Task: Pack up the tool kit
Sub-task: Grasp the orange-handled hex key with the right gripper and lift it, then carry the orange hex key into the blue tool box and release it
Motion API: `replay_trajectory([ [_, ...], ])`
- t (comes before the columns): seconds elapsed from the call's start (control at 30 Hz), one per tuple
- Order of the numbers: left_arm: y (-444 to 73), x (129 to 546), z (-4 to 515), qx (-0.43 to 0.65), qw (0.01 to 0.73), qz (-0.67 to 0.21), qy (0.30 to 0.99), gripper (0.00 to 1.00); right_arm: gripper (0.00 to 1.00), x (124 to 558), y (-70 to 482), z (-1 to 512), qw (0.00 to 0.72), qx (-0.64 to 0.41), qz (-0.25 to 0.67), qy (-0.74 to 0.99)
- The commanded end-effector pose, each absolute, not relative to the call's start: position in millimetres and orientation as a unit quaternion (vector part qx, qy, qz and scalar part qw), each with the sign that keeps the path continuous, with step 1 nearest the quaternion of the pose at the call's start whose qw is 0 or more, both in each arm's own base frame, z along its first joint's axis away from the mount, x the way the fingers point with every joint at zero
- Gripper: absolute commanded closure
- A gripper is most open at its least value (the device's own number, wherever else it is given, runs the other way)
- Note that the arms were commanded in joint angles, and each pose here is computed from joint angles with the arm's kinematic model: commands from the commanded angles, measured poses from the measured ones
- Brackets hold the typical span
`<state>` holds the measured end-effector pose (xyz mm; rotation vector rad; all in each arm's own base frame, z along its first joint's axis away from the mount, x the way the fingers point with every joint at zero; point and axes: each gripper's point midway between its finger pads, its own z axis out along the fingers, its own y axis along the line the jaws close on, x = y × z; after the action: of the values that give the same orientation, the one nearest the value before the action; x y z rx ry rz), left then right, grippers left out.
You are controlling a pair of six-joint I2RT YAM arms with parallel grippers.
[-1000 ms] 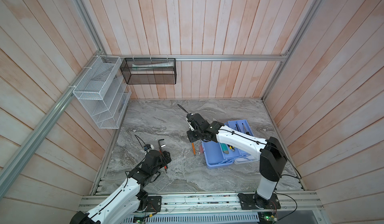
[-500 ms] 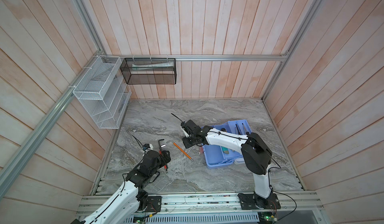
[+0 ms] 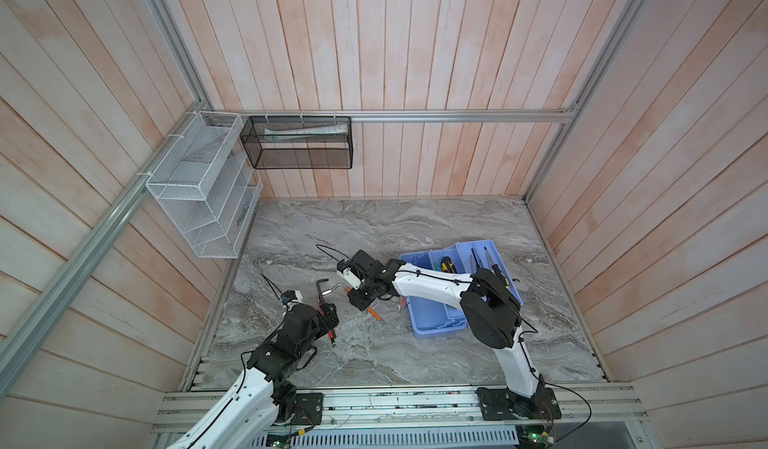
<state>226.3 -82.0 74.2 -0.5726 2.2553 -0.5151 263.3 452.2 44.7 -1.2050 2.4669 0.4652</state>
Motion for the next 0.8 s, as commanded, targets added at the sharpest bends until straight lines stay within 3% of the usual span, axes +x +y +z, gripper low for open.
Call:
replay_trajectory([
  [0.0, -76, 224, 74, -0.231, 0.372, -0.188, 0.879, 0.00, 0.60, 274, 446, 36, 0.181, -0.442, 0.119, 0.870],
  [0.2, -76, 224, 72, -0.233, 0.369, -0.189, 0.880, 0.00, 0.60, 285, 434, 17, 0.182, -0.445, 0.061, 0.875],
  [0.4, -76, 223, 69, -0.235, 0.366, -0.188, 0.881, 0.00, 0.64, 275, 431, -5, 0.151, -0.451, 0.064, 0.877],
  [0.77, -78, 225, 72, -0.231, 0.369, -0.191, 0.880, 0.00, 0.97, 277, 431, -8, 0.154, -0.423, 0.065, 0.890],
])
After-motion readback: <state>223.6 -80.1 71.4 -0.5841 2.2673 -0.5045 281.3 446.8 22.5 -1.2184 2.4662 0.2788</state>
